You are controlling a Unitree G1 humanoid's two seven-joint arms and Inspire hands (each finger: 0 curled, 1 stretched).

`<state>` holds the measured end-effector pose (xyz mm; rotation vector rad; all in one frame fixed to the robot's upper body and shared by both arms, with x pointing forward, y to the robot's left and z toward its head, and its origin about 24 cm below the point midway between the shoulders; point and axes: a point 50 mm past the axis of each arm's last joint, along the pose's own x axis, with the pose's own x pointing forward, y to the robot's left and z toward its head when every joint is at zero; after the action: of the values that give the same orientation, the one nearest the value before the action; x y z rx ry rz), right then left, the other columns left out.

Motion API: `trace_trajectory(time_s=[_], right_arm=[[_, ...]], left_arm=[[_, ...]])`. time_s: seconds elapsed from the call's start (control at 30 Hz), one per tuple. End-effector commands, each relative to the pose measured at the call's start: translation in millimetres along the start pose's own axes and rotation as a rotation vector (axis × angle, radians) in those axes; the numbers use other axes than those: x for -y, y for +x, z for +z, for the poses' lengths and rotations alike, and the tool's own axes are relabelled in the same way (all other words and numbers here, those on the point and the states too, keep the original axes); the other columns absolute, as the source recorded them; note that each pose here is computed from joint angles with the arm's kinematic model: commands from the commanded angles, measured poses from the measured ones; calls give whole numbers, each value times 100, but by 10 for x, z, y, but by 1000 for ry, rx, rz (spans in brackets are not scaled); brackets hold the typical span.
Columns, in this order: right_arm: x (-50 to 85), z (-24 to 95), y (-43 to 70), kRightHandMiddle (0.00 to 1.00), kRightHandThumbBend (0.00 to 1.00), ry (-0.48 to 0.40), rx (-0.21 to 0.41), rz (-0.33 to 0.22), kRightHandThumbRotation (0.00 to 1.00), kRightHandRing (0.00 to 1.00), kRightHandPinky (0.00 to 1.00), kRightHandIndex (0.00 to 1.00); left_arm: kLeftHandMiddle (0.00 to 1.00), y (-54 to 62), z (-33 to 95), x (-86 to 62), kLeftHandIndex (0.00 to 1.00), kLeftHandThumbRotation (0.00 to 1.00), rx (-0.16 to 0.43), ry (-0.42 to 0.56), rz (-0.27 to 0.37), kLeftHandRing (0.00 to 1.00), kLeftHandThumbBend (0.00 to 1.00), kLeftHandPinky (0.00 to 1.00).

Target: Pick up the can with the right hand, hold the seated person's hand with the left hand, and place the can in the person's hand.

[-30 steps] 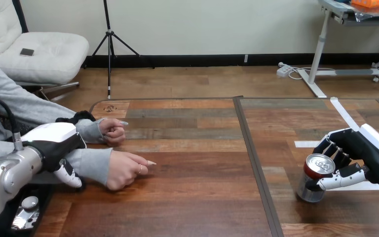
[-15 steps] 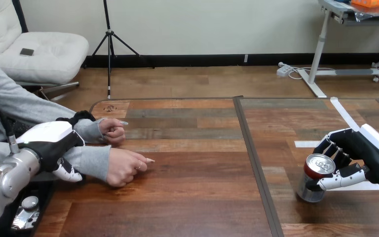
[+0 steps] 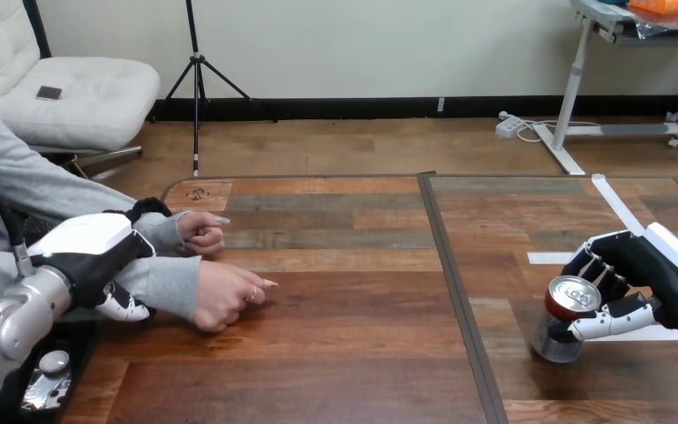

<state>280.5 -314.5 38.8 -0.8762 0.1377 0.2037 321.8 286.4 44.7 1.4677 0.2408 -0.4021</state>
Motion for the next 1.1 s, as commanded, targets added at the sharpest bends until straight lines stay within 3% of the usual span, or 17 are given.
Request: trace_trajectory(time_s=[0.0,0.23,0.63,1.07], right_arm=[[282,251,127,40,76,-28,99,-103,0,36,33,44],[281,255,129,39,76,-31,98,-106,0,34,31,44],[279,238,131,41,76,-29,88,-99,0,38,35,44],[279,234,138,42,75,-32,79,-97,0,39,36,44]], left_arm=[[43,-44,5,-385,46,0,37,9,184,37,41,30],[39,-48,1,-401,42,0,36,0,190,31,43,25],[41,-73,11,-451,45,0,63,-35,209,34,43,27],[33,-87,32,-505,37,0,75,-53,236,26,44,20]])
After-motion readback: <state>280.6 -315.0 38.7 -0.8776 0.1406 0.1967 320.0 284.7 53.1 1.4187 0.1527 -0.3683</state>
